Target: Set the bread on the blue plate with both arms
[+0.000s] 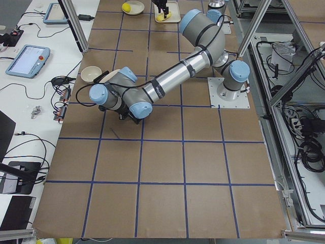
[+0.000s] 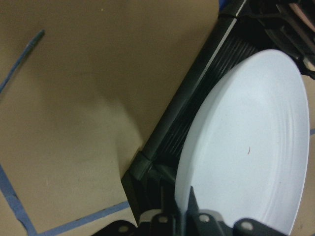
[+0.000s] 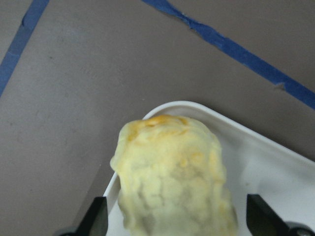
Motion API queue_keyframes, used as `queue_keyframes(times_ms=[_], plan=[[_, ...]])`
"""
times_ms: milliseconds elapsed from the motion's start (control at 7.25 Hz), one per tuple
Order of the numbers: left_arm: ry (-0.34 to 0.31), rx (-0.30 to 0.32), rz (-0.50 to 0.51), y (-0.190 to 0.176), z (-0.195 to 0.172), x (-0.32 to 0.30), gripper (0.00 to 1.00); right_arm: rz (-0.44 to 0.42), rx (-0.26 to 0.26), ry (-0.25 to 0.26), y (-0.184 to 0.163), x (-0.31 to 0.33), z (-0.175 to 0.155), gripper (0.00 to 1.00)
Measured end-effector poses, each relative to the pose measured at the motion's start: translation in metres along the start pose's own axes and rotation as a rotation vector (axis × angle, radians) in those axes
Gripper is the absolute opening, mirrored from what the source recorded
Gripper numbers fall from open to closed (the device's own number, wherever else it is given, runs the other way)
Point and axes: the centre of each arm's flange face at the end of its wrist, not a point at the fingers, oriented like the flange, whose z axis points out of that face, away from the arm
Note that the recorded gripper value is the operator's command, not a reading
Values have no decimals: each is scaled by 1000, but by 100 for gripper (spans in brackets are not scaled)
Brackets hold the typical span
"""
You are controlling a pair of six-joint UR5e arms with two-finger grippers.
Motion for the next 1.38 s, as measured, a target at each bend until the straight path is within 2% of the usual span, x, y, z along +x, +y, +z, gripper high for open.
queue_keyframes(times_ms=[138,276,414,690,966,1241,1379], plan=[[12,-11,-3,17,-10,7,6,3,9,13,3,-3,4,45],[21,-22,-9,31,-18,25,6,8,16,25,4,-4,5,20],[28,-36,-15,45,-21,53,6,20,20,32,4,-4,5,13],[16,-58,-71,69,-9,136,6,49,25,43,4,-4,1,13],[-76,-43,-118,60,10,247,6,93,15,39,-3,4,-13,14],[-145,-22,-136,36,38,338,6,138,-29,-18,-25,28,-56,15],[-144,-3,-138,24,54,371,6,168,-54,-50,-38,38,-83,15]])
